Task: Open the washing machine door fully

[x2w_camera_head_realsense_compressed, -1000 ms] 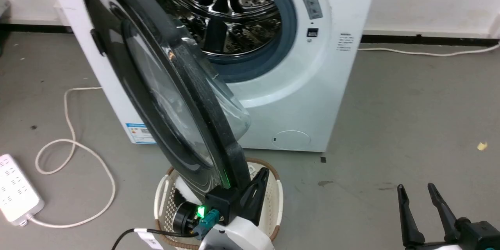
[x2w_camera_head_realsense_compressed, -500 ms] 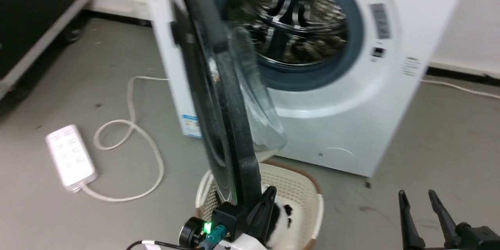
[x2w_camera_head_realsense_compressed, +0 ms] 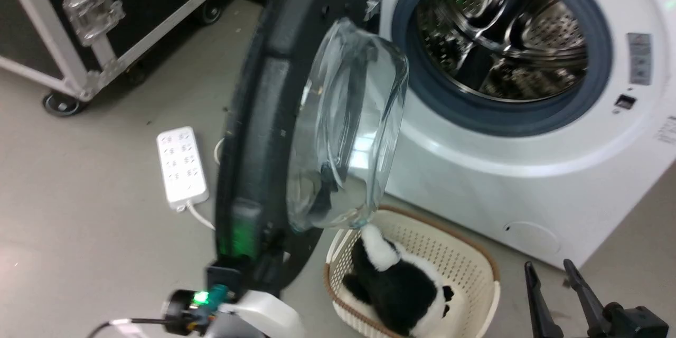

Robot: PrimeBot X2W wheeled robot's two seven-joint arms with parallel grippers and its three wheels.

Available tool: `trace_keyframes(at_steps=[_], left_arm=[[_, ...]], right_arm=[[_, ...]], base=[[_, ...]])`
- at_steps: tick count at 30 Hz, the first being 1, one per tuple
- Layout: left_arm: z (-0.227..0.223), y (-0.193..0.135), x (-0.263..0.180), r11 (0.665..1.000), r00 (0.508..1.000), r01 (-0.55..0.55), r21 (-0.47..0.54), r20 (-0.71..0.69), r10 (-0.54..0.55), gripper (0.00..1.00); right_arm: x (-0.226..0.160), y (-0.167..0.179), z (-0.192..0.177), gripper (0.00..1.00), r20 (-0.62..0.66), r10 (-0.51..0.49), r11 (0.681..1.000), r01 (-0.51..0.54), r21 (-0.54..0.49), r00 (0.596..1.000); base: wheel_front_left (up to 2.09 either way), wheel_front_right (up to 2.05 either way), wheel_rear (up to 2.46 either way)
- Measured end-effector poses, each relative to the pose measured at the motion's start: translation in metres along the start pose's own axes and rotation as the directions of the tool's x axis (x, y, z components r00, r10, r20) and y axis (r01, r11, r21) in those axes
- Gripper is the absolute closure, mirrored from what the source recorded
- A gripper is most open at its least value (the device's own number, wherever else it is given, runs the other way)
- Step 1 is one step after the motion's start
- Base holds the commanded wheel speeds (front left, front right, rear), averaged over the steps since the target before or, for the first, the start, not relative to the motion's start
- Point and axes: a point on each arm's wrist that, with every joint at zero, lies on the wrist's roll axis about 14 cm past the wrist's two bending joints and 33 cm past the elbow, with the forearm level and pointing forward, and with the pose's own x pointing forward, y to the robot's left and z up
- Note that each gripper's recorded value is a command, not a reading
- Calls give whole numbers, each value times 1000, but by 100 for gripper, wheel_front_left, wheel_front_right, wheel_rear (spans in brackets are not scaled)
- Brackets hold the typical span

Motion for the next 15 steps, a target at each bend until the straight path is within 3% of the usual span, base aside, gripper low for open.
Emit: trace_keyframes(at_steps=[7, 15], left_arm=[[8, 63, 11, 985, 985, -173, 15, -10, 173, 100], [28, 147, 30, 929, 932, -360, 84, 2, 361, 100]], right_arm=[[11, 6, -28, 0, -71, 37, 999, -37, 2, 997], [22, -5, -53, 0, -121, 28, 1000, -29, -8, 992]], base=[[0, 0, 0], [0, 0, 0]])
